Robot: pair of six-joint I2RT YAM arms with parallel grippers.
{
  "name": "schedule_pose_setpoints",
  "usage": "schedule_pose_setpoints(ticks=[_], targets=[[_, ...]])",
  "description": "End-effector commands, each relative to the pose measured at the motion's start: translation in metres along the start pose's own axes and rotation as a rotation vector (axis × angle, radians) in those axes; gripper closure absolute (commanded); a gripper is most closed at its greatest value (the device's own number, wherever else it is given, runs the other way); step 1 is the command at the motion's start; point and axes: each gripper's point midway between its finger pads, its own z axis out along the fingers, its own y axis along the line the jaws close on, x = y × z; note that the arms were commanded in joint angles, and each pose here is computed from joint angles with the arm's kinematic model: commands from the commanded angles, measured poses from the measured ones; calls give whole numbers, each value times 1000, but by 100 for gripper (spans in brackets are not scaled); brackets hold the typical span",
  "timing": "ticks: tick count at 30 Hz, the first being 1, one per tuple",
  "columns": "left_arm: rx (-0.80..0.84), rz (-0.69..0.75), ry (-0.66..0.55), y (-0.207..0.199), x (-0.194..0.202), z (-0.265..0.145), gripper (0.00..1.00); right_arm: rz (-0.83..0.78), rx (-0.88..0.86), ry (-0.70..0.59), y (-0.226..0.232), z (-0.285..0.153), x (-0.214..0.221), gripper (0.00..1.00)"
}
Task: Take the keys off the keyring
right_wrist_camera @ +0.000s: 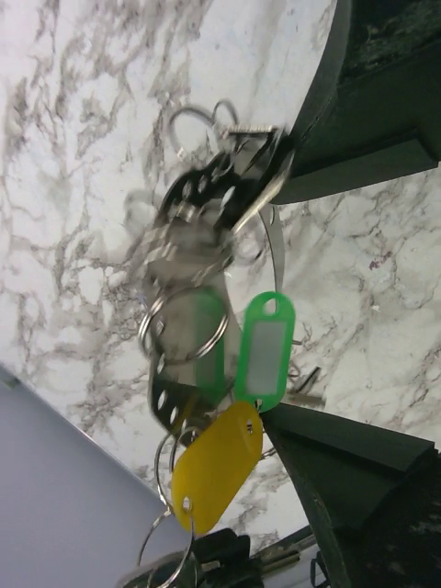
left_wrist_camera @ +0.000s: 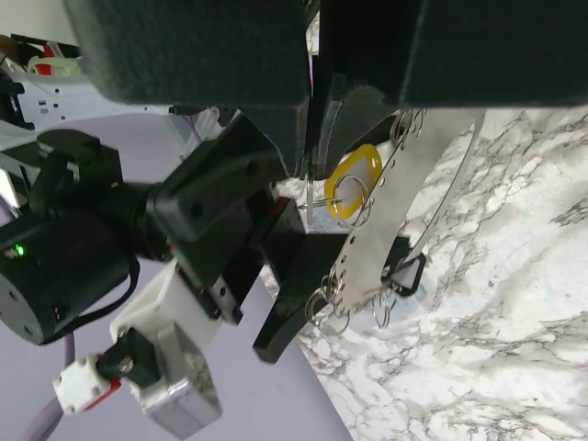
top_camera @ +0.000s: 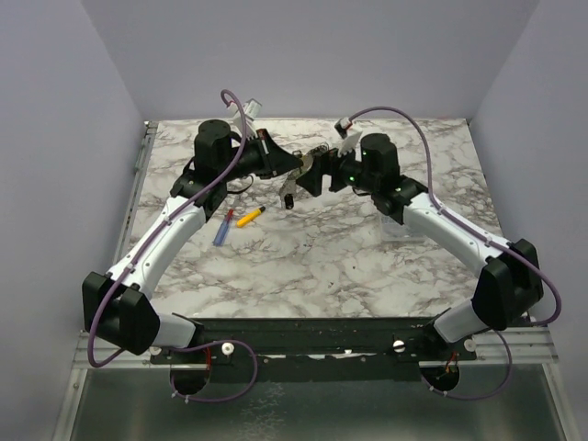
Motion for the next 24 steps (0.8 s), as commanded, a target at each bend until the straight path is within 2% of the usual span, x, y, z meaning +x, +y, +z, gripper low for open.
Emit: schedule_pose_setpoints(ticks=[1,5,10,16,24], targets=[[116,67,-43,-40,-21,-12,100,-14,-121,-110,7,-21,-34,0],[124,66,-43,-41,-23,-11,100,-26,-174,-129,12,-27,-39,0],[148,79,-44,-47,-25,-12,100,-11,-153,-168,-6,-27,-40,0],[185,88,-37,-54,-24,-14,100,5,-241,-207,-14,-23,-18,0],[271,73,-22,-64,-17,-15,100,246,-470,-205,16,-26,0,0]])
